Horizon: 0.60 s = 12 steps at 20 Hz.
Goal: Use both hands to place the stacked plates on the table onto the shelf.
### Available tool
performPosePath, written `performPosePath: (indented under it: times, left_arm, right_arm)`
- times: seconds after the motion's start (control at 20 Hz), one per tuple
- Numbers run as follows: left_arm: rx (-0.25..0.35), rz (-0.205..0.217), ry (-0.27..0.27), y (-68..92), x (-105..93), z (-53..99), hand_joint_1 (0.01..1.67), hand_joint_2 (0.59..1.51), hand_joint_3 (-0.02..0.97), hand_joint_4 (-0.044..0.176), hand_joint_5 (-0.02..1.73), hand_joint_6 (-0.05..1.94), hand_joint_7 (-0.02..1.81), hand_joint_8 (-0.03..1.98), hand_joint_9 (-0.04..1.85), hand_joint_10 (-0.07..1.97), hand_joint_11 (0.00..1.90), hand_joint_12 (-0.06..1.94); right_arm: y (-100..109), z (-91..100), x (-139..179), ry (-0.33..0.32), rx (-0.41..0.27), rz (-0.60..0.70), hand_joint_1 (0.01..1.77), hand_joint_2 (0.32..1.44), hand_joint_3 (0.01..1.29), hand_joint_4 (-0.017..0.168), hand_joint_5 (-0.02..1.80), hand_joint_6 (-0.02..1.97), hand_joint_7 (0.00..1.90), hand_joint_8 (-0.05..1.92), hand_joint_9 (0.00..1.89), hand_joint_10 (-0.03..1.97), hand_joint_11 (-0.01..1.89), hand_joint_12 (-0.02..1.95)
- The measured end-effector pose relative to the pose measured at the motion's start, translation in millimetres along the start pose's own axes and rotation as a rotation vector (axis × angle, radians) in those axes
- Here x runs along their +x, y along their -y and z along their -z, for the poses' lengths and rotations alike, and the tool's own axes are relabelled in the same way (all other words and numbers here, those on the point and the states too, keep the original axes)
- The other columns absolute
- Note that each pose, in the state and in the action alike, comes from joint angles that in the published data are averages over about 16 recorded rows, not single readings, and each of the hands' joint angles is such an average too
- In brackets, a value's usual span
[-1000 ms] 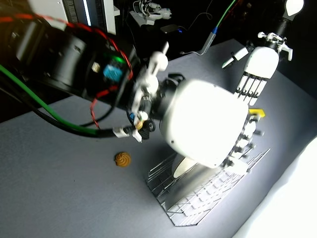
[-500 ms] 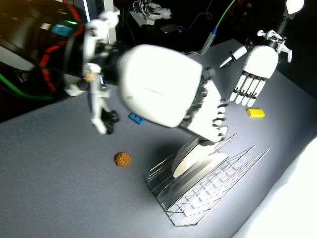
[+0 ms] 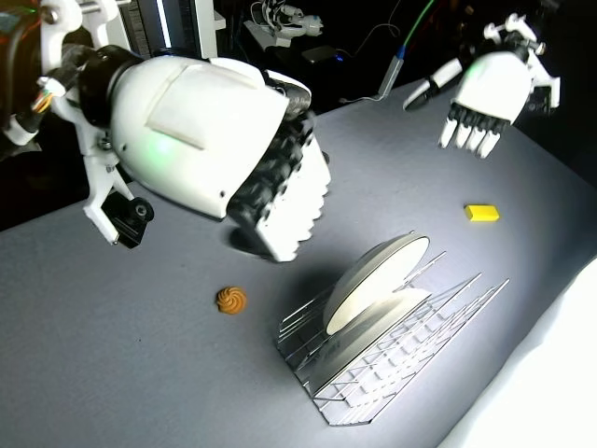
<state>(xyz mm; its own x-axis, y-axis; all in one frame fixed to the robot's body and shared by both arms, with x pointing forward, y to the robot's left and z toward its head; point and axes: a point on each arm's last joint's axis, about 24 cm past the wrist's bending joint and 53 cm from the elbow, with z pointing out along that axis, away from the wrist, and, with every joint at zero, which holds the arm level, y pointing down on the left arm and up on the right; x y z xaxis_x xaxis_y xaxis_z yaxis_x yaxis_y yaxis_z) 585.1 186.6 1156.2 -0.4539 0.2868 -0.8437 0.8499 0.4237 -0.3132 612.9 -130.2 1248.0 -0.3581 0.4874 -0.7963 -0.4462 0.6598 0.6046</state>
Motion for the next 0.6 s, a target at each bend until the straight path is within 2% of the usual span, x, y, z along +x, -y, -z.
performPosePath:
  times: [0.15,0.3,0.45,0.6]
  left_arm:
    - [0.04,-0.013,0.037,18.4,-14.0,-0.9,0.4,1.268,0.014,0.071,1.46,1.9,1.59,1.89,1.65,1.9,1.64,1.93]
    - [0.067,-0.015,0.057,30.7,-22.3,-1.4,0.51,1.313,0.012,0.088,1.65,1.93,1.76,1.92,1.83,1.91,1.84,1.94]
    - [0.077,-0.011,0.061,35.0,-24.4,-2.4,0.61,1.357,0.01,0.104,1.67,1.93,1.77,1.92,1.85,1.91,1.88,1.94]
    - [0.074,-0.001,0.06,34.7,-24.8,-2.3,0.63,1.351,0.008,0.112,1.67,1.93,1.76,1.92,1.83,1.91,1.86,1.94]
  right_arm:
    - [-2,3.1,-1,0.006,-0.011,0.039,0.4,1.15,0.03,0.037,1.4,1.87,1.44,1.88,1.45,1.92,1.51,1.91]
    - [-5,4.5,-2,0.01,-0.026,0.069,0.46,1.23,0.03,0.049,1.59,1.92,1.64,1.91,1.66,1.93,1.74,1.91]
    - [-8,5.0,-2,0.012,-0.039,0.092,0.53,1.32,0.03,0.061,1.66,1.93,1.73,1.91,1.77,1.93,1.86,1.91]
    - [-12,5.4,-2,0.014,-0.053,0.113,0.55,1.33,0.04,0.071,1.66,1.94,1.74,1.91,1.78,1.93,1.88,1.91]
